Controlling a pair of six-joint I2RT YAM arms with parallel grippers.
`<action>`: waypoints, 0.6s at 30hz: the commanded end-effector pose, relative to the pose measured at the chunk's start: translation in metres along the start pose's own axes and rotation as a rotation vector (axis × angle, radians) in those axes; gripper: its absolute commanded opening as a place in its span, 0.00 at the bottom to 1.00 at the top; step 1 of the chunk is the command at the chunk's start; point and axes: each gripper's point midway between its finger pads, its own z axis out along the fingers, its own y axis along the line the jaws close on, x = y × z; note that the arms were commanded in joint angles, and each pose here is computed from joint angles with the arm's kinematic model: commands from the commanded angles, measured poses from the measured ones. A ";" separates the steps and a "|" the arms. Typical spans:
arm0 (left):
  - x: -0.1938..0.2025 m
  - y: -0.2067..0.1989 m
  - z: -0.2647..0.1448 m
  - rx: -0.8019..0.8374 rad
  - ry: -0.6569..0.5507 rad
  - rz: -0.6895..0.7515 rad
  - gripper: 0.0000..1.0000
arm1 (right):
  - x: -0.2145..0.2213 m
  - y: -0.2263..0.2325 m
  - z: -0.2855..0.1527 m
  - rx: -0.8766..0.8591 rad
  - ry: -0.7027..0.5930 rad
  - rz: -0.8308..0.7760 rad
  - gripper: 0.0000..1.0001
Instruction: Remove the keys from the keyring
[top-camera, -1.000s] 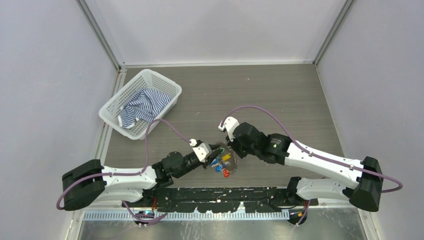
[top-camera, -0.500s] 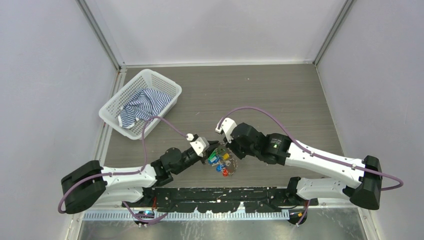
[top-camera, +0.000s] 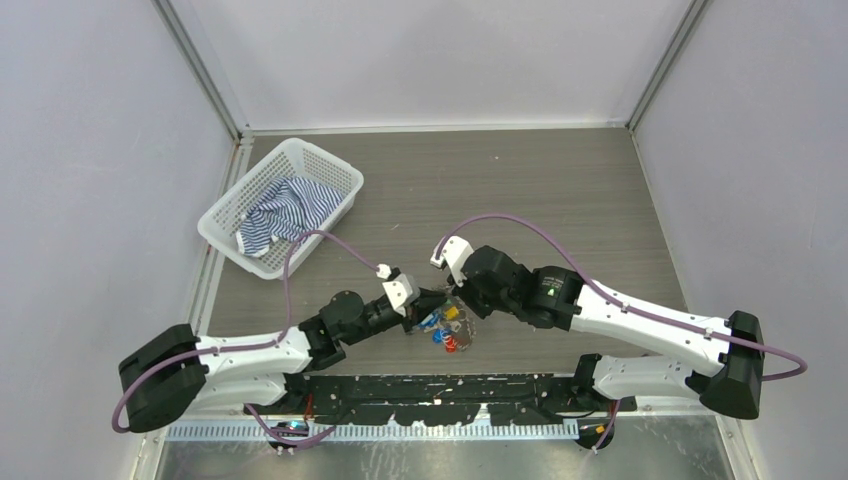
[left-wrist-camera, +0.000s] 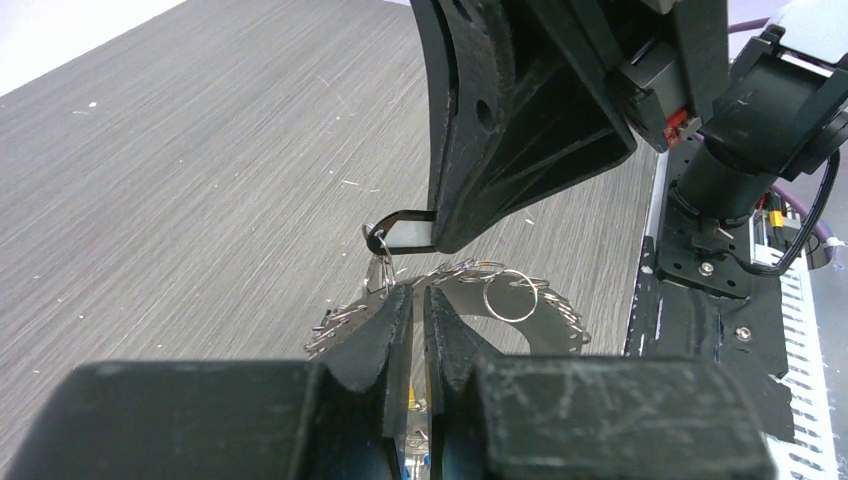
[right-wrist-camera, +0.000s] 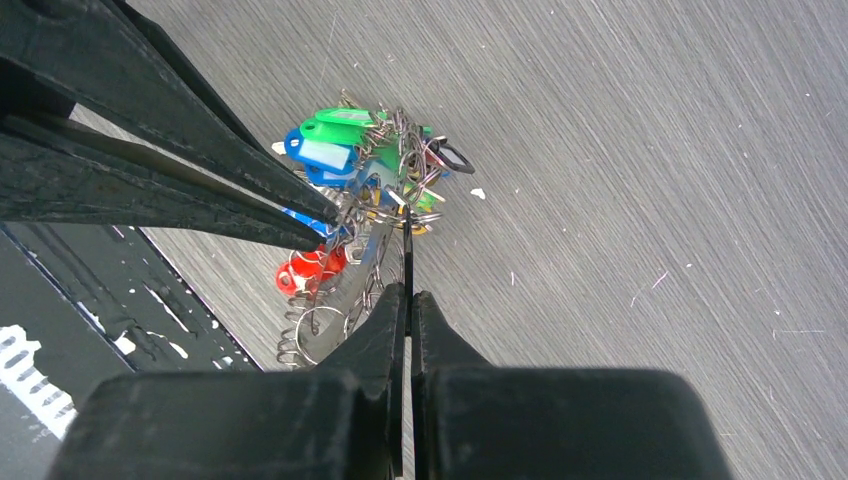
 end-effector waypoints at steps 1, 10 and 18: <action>-0.008 0.002 -0.001 -0.006 -0.026 -0.020 0.11 | -0.038 -0.003 -0.016 0.010 -0.122 0.016 0.01; -0.002 0.005 0.014 -0.005 -0.026 -0.023 0.10 | -0.038 -0.002 -0.017 0.011 -0.122 0.011 0.01; -0.008 0.013 0.016 -0.034 -0.063 -0.016 0.13 | -0.037 -0.001 -0.017 0.007 -0.119 0.011 0.01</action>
